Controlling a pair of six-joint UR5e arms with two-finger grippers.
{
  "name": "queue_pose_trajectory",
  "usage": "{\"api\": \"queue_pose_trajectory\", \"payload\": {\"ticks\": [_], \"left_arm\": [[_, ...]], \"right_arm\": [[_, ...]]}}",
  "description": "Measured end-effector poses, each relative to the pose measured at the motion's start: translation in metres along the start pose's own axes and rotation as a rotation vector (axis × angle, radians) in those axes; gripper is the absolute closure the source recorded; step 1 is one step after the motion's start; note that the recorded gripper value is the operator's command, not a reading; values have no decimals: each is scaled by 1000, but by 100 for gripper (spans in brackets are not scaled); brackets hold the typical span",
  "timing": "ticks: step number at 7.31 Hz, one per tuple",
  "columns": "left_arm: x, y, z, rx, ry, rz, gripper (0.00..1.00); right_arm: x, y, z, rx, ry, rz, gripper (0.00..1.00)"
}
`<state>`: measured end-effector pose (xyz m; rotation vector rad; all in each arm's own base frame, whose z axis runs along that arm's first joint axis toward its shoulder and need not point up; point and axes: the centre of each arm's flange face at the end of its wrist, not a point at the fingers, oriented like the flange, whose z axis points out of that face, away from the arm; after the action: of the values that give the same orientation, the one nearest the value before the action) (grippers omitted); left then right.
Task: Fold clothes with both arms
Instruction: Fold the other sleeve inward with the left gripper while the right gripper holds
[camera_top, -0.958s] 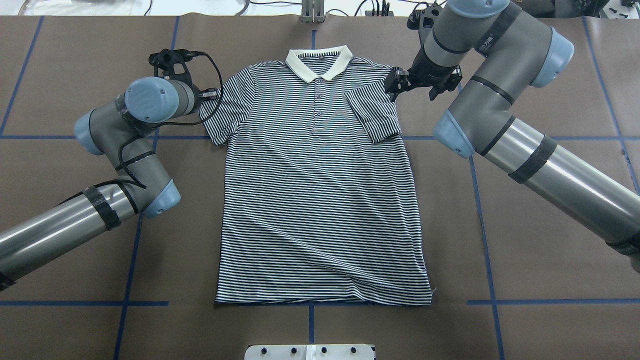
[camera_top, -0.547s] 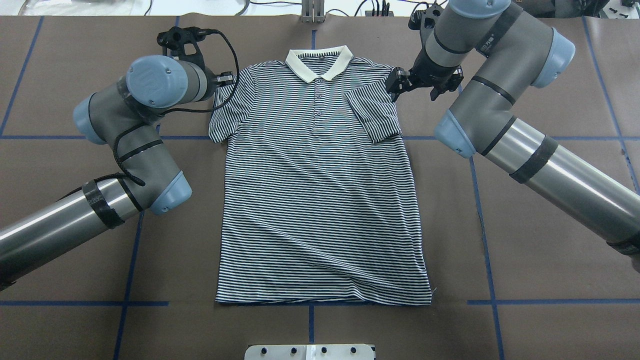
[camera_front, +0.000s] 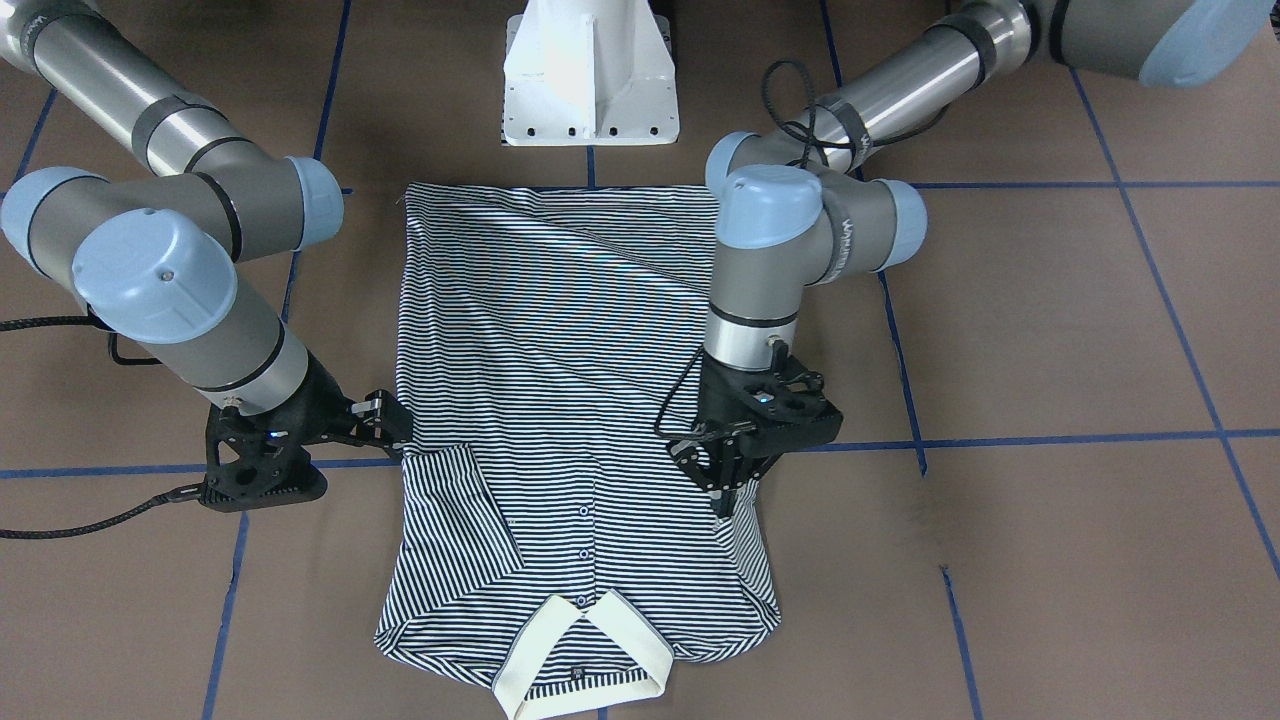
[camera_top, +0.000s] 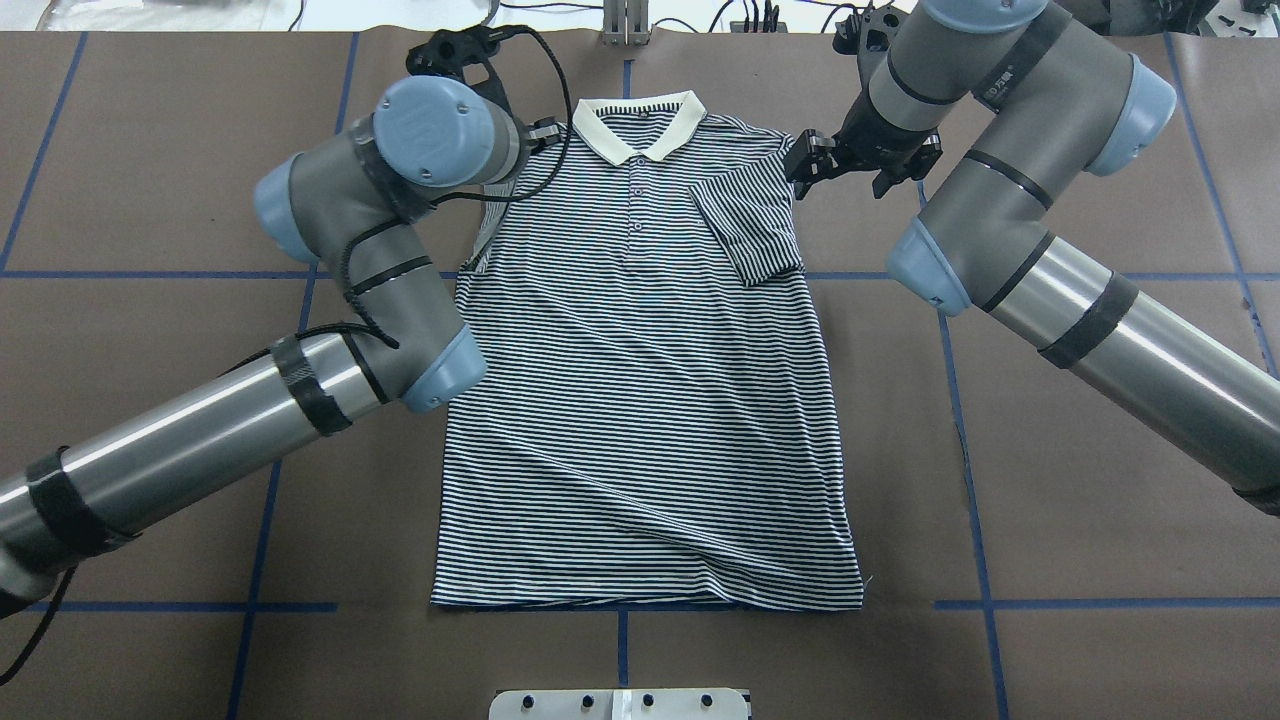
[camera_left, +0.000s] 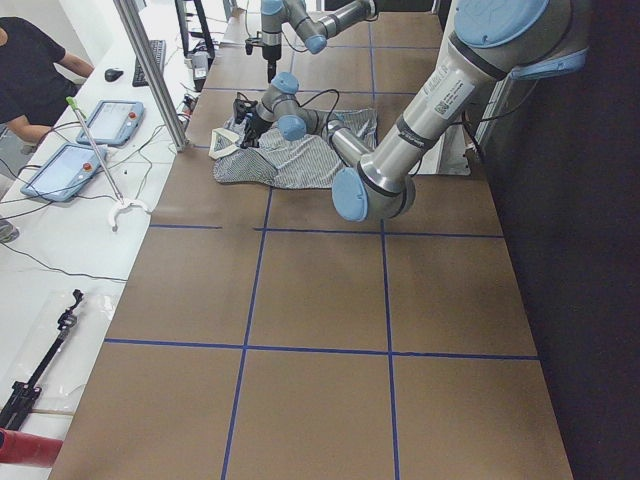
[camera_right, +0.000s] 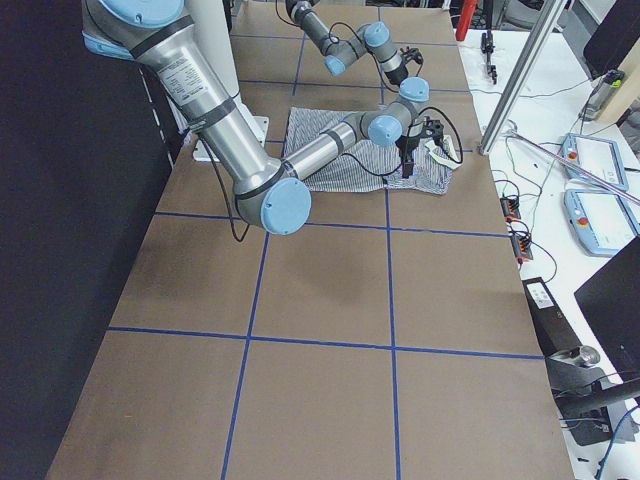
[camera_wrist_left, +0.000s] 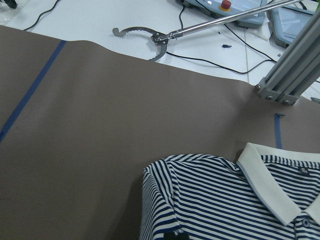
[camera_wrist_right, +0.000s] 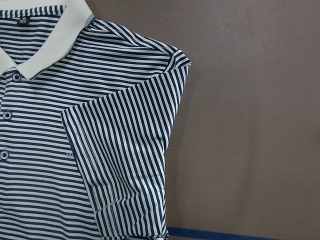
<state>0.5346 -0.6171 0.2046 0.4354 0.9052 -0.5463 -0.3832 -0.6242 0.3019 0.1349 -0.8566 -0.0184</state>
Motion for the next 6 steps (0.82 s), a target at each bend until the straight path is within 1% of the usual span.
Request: {"api": "queue_pose_trajectory", "payload": {"ticks": [1,2,3,4,5,6], "left_arm": [[25,11,18,0,-12,-38,81],[35,18,31,12,-8,-54,1],[37,23,37,17,0,-49,0],[39,23,33,19,23,-35,0],[42,22,19,13,65,-29,0],[34,24,2,-24,93,-21,0]], "right_arm": [[2,0,-2,1,-3,1,0],[3,1,-3,0,-5,2,0],[3,1,-3,2,-9,0,0],[3,2,-3,9,-16,-6,0],[4,3,-2,14,-23,-12,0],[4,6,-2,18,-28,-9,0]]}}
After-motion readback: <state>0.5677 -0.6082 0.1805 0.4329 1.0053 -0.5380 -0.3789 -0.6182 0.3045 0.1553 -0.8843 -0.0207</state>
